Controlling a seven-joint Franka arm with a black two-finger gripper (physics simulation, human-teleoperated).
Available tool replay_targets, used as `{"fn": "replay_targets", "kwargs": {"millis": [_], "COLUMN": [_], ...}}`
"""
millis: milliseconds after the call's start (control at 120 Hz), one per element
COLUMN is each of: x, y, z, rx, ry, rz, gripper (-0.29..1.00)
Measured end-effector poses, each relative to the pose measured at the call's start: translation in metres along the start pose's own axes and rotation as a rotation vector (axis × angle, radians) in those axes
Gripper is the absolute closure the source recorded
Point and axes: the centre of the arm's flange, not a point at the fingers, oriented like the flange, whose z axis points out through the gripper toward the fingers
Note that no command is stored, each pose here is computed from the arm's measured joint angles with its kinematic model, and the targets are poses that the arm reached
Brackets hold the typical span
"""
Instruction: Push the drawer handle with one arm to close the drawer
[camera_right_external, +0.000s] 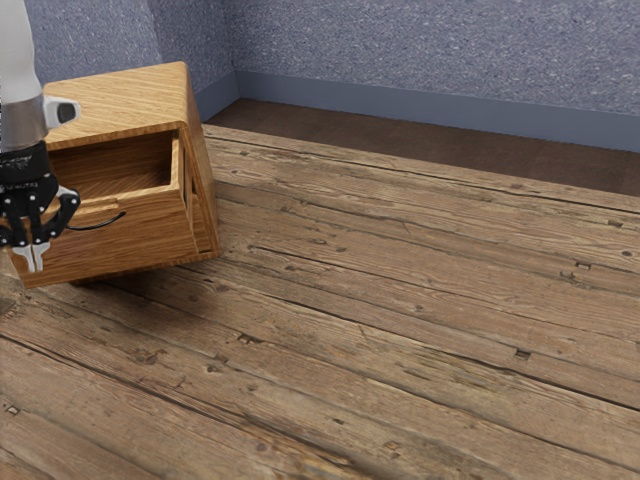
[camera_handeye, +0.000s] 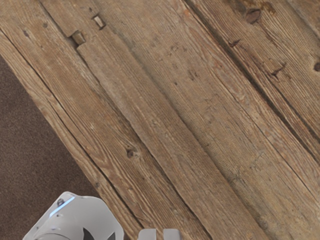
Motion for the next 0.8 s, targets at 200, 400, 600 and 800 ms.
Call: {"fn": "replay_targets", "kwargs": {"millis": [200,400,600,800], "x": [0.02,0.033,0.04,0.056], "y": [0.005,0.008,0.015,0.024], "z": [0.004,0.018,0.03,0.04], "rx": [-0.016,-0.016,-0.023,-0.03], "ry": [0.046,0.087,0.138,0.167], "rz": [0.012,0.029,0.053,0.068], "gripper": [0.78,0.79,0.79,0.79]}}
